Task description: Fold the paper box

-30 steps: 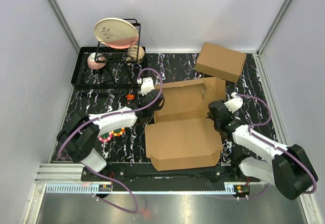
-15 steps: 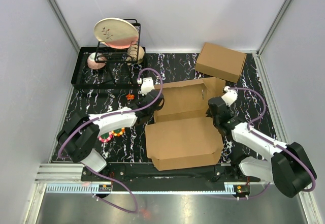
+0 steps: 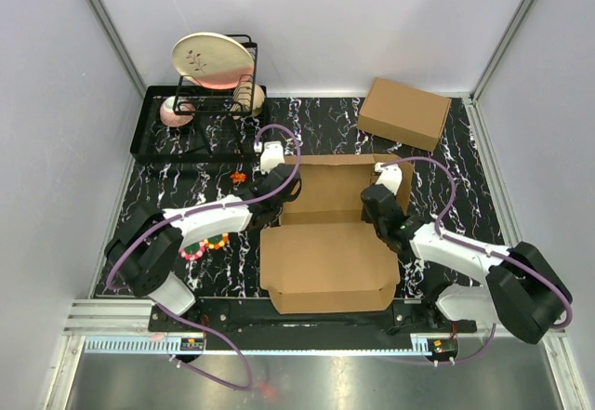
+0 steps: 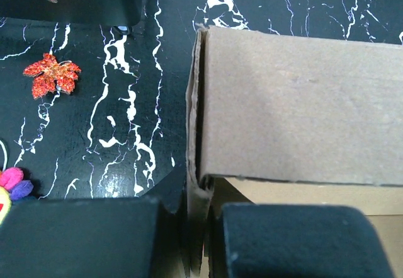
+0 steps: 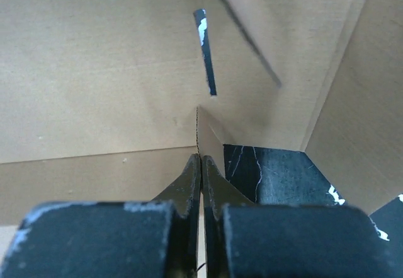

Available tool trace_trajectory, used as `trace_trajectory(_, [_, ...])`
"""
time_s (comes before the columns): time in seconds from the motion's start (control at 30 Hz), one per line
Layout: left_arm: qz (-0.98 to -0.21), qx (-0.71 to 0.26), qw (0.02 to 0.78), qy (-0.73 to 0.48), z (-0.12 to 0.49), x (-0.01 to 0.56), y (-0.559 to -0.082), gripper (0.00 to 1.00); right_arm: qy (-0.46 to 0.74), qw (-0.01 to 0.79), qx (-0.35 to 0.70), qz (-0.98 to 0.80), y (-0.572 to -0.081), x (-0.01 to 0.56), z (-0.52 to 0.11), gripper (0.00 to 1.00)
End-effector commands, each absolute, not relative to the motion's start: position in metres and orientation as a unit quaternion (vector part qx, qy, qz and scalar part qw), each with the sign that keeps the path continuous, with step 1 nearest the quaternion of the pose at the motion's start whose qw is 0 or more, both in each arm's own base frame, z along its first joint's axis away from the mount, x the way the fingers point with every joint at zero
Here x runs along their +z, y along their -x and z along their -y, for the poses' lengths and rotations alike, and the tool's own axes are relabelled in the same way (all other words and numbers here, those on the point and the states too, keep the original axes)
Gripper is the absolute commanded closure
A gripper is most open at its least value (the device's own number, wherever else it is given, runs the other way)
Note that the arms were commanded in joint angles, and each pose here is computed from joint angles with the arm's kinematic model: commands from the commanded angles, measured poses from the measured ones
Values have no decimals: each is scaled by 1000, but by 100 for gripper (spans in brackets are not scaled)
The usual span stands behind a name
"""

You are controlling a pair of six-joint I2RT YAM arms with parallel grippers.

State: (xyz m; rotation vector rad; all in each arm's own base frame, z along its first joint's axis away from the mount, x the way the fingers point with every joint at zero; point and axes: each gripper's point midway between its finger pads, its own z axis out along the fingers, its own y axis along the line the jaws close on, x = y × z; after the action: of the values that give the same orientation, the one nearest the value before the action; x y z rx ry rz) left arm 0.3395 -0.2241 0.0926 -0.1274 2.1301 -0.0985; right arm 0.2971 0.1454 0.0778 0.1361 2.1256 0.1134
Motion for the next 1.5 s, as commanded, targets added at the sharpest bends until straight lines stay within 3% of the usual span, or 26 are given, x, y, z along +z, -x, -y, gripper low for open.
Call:
trace_trajectory(0.0, [-894, -34, 444, 47, 223, 72, -328, 100, -34, 486, 75, -870, -296, 87, -167, 94])
trace_trajectory(0.03, [-894, -35, 445, 47, 223, 72, -329, 100, -40, 494, 81, -865, -296, 95, -166, 81])
trace_trajectory(0.13, [-895, -31, 443, 46, 222, 71, -327, 100, -64, 526, 93, -843, -294, 126, -156, 54])
trace_trajectory(0.27, [-895, -27, 443, 48, 219, 69, -327, 100, -79, 561, 92, -819, -286, 170, -138, 40])
trace_trajectory(0.33, [-895, -26, 443, 49, 218, 69, -326, 100, -90, 587, 102, -798, -285, 203, -132, 37])
trace_trajectory(0.5, [-892, -28, 447, 52, 215, 70, -324, 100, -170, 646, 64, -741, -281, 266, -89, 38])
trace_trajectory(0.6, [-890, -35, 452, 54, 213, 70, -321, 100, -222, 651, -7, -726, -283, 277, -56, 44])
trace_trajectory(0.73, [-889, -38, 453, 55, 212, 70, -320, 100, -286, 622, -9, -728, -297, 256, -24, 55])
trace_trajectory(0.9, [-889, -48, 452, 55, 212, 68, -317, 100, -354, 556, 15, -752, -319, 203, 7, 60])
trace_trajectory(1.27, [-885, -65, 458, 56, 215, 67, -316, 100, -301, 520, 180, -779, -373, 175, -47, 59])
trace_trajectory(1.47, [-882, -65, 464, 54, 216, 73, -319, 100, -273, 503, 216, -791, -358, 162, -63, 59])
